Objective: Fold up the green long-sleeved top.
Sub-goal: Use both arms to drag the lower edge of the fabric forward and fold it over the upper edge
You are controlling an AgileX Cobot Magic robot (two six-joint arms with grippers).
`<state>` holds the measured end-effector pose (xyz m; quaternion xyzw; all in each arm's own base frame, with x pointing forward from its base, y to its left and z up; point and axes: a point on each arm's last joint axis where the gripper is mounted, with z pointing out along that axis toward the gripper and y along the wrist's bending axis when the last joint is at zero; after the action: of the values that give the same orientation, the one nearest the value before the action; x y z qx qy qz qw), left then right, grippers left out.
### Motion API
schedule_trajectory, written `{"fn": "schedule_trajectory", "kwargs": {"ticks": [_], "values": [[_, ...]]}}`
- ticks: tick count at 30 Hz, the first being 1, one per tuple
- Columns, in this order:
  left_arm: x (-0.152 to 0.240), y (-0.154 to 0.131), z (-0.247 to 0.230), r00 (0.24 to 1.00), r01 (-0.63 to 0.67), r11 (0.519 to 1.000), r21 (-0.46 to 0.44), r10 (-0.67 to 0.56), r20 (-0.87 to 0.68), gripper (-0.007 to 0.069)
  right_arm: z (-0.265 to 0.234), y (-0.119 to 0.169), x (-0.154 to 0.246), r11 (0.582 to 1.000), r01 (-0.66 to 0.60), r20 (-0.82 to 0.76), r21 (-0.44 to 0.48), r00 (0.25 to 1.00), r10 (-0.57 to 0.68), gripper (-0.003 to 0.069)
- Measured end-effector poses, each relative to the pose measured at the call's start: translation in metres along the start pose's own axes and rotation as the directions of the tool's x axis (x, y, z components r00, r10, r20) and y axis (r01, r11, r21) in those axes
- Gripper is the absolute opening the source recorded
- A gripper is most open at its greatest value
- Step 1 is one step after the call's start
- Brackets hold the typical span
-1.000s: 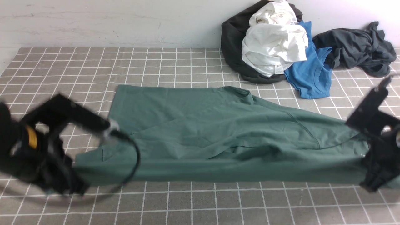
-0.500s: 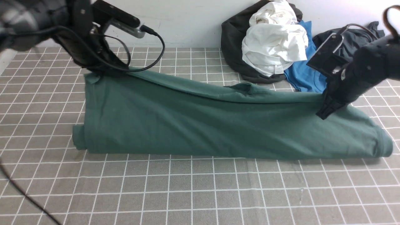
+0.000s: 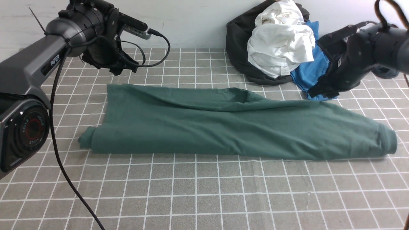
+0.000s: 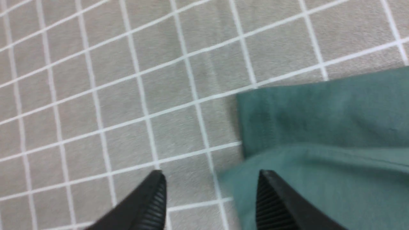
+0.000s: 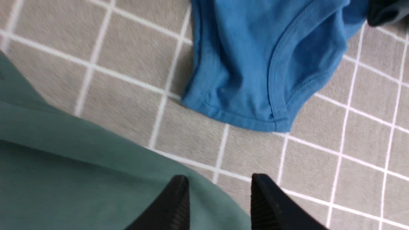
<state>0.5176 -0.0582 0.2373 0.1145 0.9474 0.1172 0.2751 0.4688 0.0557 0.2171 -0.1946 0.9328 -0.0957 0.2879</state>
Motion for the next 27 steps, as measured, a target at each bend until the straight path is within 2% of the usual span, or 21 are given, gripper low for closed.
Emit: {"fn": "schedule_trajectory", "kwargs": {"ticks": [2, 6, 7, 8, 10, 11, 12, 13, 15, 16, 17, 18, 19, 22, 25, 26, 27], "values": [[-0.001, 0.002, -0.008, 1.0, 0.006, 1.0, 0.0, -0.006, -0.003, 0.0396, -0.009, 0.01, -0.008, 0.999, -0.01, 0.031, -0.045, 0.999, 0.011, 0.0249], [-0.002, 0.003, -0.037, 1.0, 0.02, 0.997, 0.07, -0.019, -0.024, 0.0369, -0.008, 0.059, -0.018, 0.965, 0.14, 0.112, -0.223, 0.987, -0.118, 0.0118], [-0.001, 0.0, -0.044, 0.999, 0.008, 0.992, 0.125, -0.003, -0.042, 0.034, 0.002, 0.078, -0.018, 0.937, 0.208, 0.143, -0.282, 0.974, -0.173, 0.0061], [-0.001, 0.0, -0.045, 0.999, 0.008, 0.992, 0.124, -0.003, -0.039, 0.0335, 0.004, 0.079, -0.017, 0.936, 0.21, 0.141, -0.284, 0.974, -0.175, 0.0061], [0.001, -0.009, -0.061, 0.998, -0.022, 0.963, 0.269, 0.039, -0.057, 0.0251, 0.042, 0.109, -0.008, 0.875, 0.332, 0.209, -0.354, 0.939, -0.272, 0.0], [0.0, -0.013, -0.067, 0.998, -0.031, 0.95, 0.312, 0.049, -0.049, 0.0223, 0.053, 0.113, -0.005, 0.869, 0.347, 0.227, -0.353, 0.933, -0.281, -0.0006], [0.0, -0.013, -0.07, 0.998, -0.032, 0.947, 0.318, 0.049, -0.047, 0.0209, 0.059, 0.114, -0.003, 0.87, 0.347, 0.232, -0.349, 0.932, -0.279, -0.0006], [-0.001, -0.016, -0.074, 0.998, -0.043, 0.937, 0.347, 0.059, -0.034, 0.018, 0.063, 0.115, -0.006, 0.878, 0.339, 0.268, -0.339, 0.929, -0.255, -0.001], [-0.006, -0.022, -0.093, 0.997, -0.074, 0.912, 0.404, 0.072, 0.021, 0.009, 0.08, 0.107, -0.02, 0.94, 0.241, 0.366, -0.241, 0.92, -0.141, -0.0013], [-0.006, -0.022, -0.094, 0.997, -0.076, 0.91, 0.407, 0.073, 0.024, 0.009, 0.081, 0.106, -0.02, 0.945, 0.227, 0.37, -0.237, 0.92, -0.128, -0.0013], [-0.008, -0.026, -0.101, 0.995, -0.096, 0.898, 0.43, 0.082, 0.051, 0.0033, 0.092, 0.097, -0.026, 0.973, 0.09, 0.402, -0.211, 0.916, 0.002, -0.0013], [-0.008, -0.026, -0.101, 0.995, -0.096, 0.898, 0.43, 0.082, 0.051, 0.0033, 0.093, 0.096, -0.026, 0.975, 0.086, 0.406, -0.203, 0.914, 0.004, -0.0013], [-0.008, -0.028, -0.104, 0.993, -0.115, 0.887, 0.447, 0.095, 0.066, 0.0004, 0.093, 0.081, -0.035, 0.978, -0.064, 0.439, -0.197, 0.887, 0.147, -0.0013], [-0.006, -0.03, -0.099, 0.991, -0.13, 0.882, 0.453, 0.124, 0.043, -0.0008, 0.079, 0.057, -0.047, 0.964, -0.172, 0.48, -0.2, 0.841, 0.25, -0.0013], [-0.005, -0.029, -0.097, 0.99, -0.14, 0.889, 0.436, 0.14, 0.034, -0.0008, 0.054, 0.044, -0.055, 0.963, -0.125, 0.489, -0.237, 0.841, 0.23, -0.0013], [-0.004, -0.026, -0.099, 0.988, -0.149, 0.898, 0.414, 0.148, 0.036, -0.0008, 0.024, 0.038, -0.06, 0.954, -0.032, 0.478, -0.298, 0.86, 0.178, -0.0011], [-0.003, -0.024, -0.103, 0.988, -0.149, 0.904, 0.402, 0.148, 0.035, -0.0008, 0.01, 0.034, -0.06, 0.948, 0.012, 0.465, -0.319, 0.873, 0.146, -0.001]]}}
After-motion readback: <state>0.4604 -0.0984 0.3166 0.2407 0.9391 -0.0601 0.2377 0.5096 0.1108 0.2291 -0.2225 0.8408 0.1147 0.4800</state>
